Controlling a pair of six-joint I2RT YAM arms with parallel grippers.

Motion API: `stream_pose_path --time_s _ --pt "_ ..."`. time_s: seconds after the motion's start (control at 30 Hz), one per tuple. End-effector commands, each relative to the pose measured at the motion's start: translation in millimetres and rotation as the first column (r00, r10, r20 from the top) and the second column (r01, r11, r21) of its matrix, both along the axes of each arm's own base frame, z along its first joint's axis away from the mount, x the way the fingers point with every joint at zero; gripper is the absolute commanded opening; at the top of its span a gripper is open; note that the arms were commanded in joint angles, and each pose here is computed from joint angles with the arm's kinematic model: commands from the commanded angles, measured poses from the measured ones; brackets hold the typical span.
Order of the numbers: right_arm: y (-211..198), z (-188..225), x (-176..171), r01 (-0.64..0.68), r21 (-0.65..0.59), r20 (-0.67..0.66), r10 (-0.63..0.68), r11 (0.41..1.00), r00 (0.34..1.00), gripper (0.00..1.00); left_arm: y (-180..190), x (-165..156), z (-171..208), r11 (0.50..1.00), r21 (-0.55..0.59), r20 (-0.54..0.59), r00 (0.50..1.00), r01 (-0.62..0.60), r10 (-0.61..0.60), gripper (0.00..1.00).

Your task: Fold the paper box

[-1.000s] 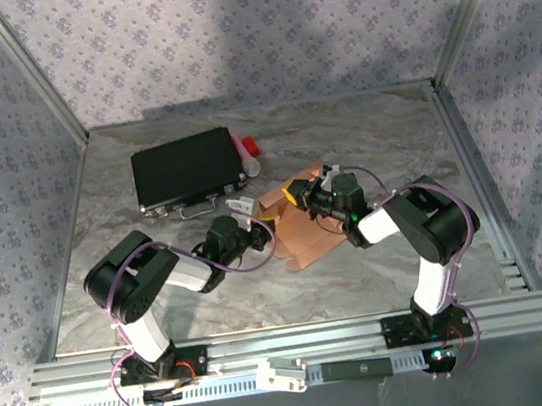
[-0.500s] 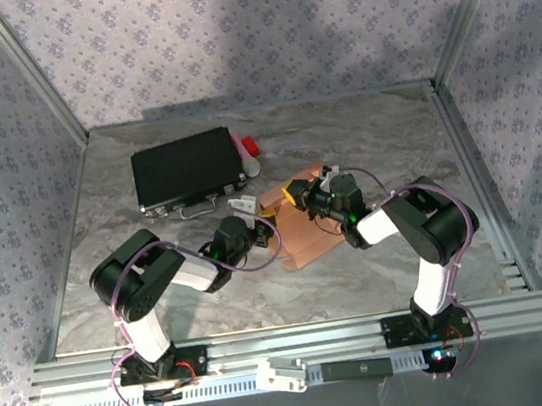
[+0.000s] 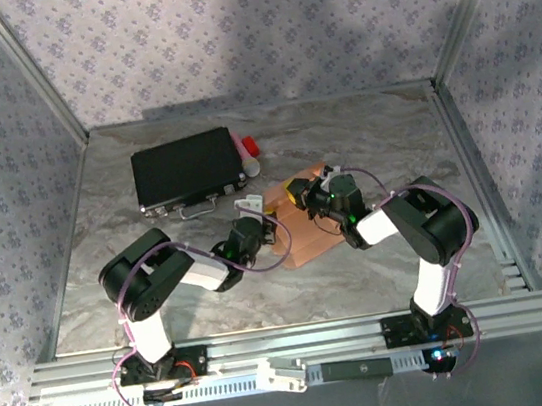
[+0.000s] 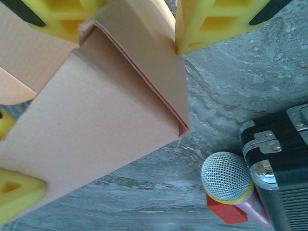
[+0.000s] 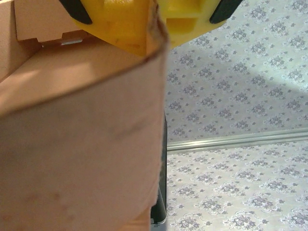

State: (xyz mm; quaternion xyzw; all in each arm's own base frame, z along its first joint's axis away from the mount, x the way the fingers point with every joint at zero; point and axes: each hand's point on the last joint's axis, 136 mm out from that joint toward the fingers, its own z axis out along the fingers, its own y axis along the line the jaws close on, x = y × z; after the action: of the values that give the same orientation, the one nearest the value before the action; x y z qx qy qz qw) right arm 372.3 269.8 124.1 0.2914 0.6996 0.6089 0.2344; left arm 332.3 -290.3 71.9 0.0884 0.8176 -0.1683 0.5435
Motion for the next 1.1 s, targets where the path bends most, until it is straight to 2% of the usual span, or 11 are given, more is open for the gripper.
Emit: stream_pose_path --time_s 0.0,0.1,0.43,0.57,0.73,0.9,1.0,1.07 --pt "9.9 -9.7 -9.5 -0.04 0.0 -0.038 0.04 0.999 0.998 0.0 2.2 10.4 6.7 0.996 -0.002 0.025 0.995 -0.092 0.092 0.34" --pt "10.4 -9.1 -9.8 -0.038 0.001 -0.038 0.038 0.999 0.999 0.0 4.8 12.9 5.0 0.991 0.017 0.027 0.991 -0.131 0.131 0.28" --pt "11.5 -11.9 -11.9 -0.041 -0.003 -0.05 0.041 0.999 0.998 0.0 -2.1 15.5 4.6 0.99 0.022 0.03 0.99 -0.139 0.138 0.07" --pt "12.3 -11.6 -11.5 -0.042 0.0 -0.052 0.042 0.999 0.998 0.0 -0.2 17.9 5.9 0.98 0.061 0.025 0.982 -0.188 0.187 0.0" --pt "10.6 -11.5 -13.3 -0.04 -0.014 -0.066 0.039 0.999 0.997 0.0 12.1 18.7 2.1 0.951 0.116 0.005 0.957 -0.288 0.289 0.0" --pt "-3.0 7.3 -19.8 -0.015 -0.098 -0.034 0.011 0.995 0.999 0.37 25.2 15.4 4.9 0.932 0.145 -0.013 0.941 -0.332 0.337 0.0" --pt "-20.4 25.7 -25.3 0.022 -0.169 -0.016 -0.025 0.985 1.0 0.55 30.7 15.1 11.1 0.93 0.162 -0.039 0.939 -0.331 0.341 0.0" --pt "-33.3 39.4 -29.7 0.043 -0.217 -0.004 -0.045 0.975 0.999 0.62 36.0 14.7 14.1 0.926 0.182 -0.075 0.934 -0.33 0.348 0.0"
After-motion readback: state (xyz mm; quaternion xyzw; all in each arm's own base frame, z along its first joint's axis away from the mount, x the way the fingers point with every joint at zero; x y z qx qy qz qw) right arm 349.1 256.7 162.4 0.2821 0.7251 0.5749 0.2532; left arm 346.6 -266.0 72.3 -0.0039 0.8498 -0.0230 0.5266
